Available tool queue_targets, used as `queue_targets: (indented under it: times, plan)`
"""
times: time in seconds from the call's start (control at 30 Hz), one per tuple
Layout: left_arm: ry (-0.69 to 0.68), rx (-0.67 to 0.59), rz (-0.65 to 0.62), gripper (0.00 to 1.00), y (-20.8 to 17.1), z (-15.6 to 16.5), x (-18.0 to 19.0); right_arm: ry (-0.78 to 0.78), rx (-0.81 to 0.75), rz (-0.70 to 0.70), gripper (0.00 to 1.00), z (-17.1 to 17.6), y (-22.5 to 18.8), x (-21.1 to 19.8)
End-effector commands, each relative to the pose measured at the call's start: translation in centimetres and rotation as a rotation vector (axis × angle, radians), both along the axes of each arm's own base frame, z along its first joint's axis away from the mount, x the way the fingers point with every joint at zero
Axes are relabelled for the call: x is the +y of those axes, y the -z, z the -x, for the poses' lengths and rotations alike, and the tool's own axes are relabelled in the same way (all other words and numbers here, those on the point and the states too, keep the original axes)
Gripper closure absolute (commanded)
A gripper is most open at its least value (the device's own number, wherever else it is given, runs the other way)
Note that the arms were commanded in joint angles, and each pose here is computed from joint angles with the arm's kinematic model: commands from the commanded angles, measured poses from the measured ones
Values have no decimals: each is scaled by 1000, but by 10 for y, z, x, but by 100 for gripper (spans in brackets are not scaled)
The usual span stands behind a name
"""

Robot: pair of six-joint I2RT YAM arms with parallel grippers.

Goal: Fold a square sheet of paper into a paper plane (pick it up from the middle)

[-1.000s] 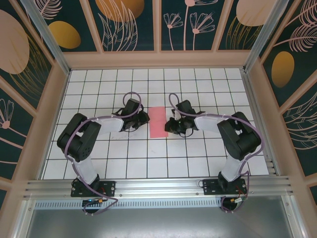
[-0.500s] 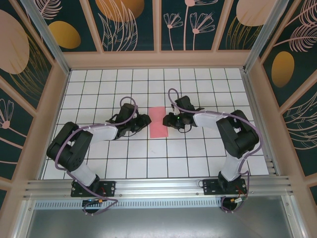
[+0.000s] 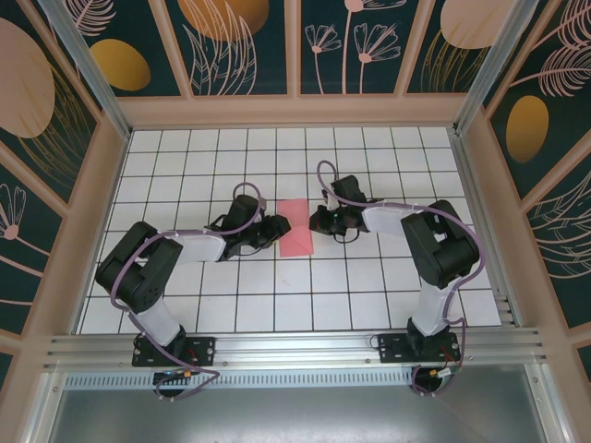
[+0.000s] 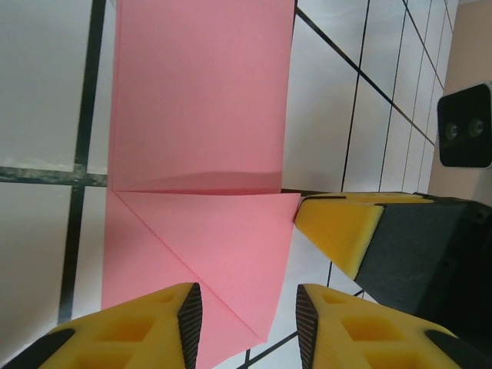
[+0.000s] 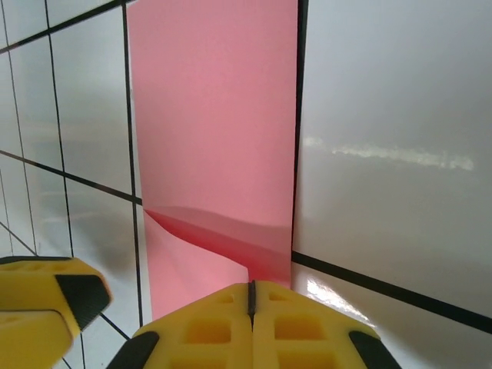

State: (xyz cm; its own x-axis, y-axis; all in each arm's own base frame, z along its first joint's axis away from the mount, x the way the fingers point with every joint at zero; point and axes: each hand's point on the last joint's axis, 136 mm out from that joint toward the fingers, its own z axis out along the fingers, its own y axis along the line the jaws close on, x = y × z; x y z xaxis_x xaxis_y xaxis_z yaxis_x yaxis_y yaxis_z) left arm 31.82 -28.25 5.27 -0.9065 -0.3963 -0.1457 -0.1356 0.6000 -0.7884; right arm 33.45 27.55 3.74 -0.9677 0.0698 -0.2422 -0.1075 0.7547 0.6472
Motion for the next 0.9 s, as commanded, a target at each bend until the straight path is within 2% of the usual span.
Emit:
queue_targets:
  times: [0.0, 0.27, 0.47, 0.87]
  plan:
    - [26, 1, 36, 59, 0, -1, -12, -3, 5, -38, 94, 1, -1, 1]
    - [23, 16, 24, 60, 8, 0, -13, -33, 36, -54, 84, 6, 4, 5]
    - [21, 21, 18, 60, 11, 1, -12, -53, 42, -67, 82, 7, 6, 9]
    - [16, 24, 12, 59, 12, 0, -11, -74, 32, -116, 70, 10, -3, 14]
